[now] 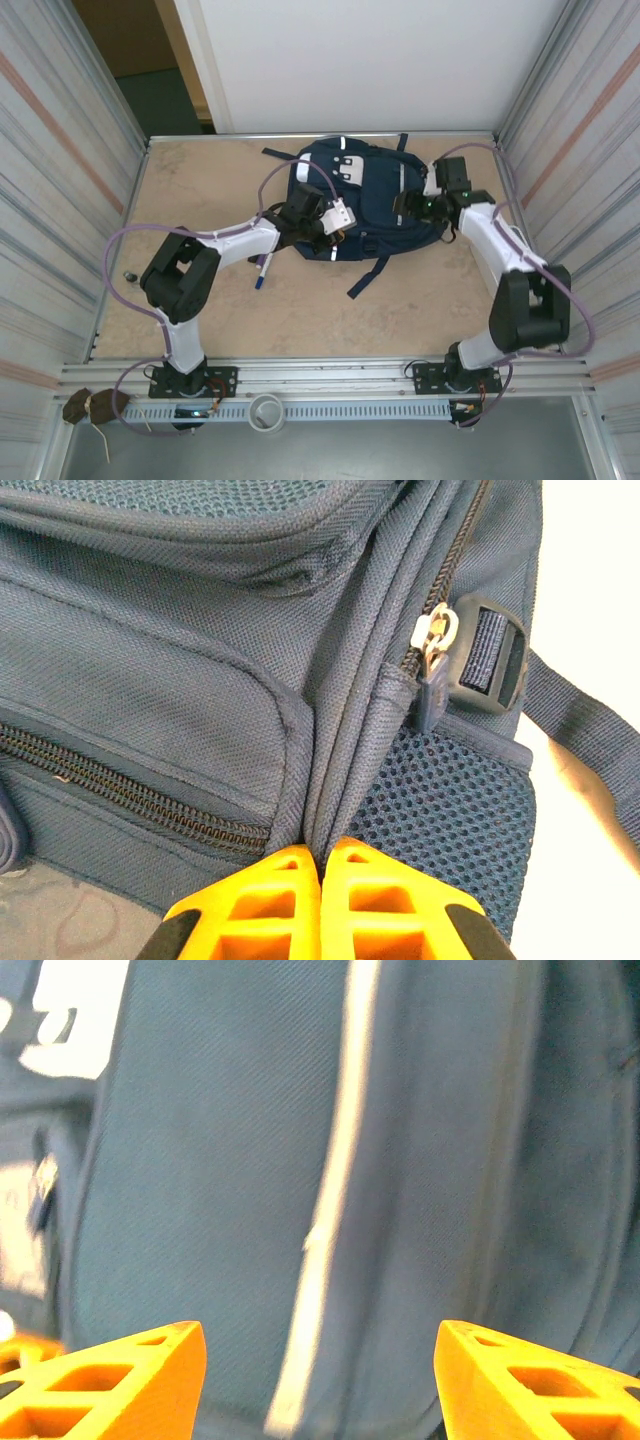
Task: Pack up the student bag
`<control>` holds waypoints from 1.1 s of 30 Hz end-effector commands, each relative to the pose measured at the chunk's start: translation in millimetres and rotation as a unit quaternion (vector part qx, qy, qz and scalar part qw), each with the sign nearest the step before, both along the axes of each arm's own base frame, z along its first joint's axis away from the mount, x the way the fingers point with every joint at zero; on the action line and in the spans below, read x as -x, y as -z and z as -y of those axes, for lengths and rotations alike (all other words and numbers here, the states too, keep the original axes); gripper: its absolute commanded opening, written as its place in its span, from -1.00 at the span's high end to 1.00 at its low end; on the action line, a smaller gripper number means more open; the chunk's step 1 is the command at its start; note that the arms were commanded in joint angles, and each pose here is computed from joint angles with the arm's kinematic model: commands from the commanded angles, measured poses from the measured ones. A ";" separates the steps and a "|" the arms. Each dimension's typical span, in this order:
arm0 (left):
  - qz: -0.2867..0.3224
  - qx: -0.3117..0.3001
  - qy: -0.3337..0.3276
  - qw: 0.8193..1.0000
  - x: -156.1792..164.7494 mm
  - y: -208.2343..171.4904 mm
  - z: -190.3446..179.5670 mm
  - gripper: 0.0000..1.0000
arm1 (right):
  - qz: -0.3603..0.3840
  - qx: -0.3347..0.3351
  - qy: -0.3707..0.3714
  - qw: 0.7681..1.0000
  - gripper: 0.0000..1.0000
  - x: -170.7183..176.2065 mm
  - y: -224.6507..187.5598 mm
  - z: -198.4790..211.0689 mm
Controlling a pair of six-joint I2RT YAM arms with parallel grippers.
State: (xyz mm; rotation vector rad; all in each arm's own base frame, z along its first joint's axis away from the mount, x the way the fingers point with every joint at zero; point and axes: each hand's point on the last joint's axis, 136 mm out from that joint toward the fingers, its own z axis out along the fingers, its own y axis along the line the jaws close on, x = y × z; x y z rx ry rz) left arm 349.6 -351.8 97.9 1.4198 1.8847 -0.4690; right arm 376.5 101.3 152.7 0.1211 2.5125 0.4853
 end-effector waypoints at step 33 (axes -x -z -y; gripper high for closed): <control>-0.062 0.090 0.048 0.993 9.5 -41.9 5.4 1.00 | 0.226 0.173 -0.057 0.957 0.71 25.7 36.3 -103.9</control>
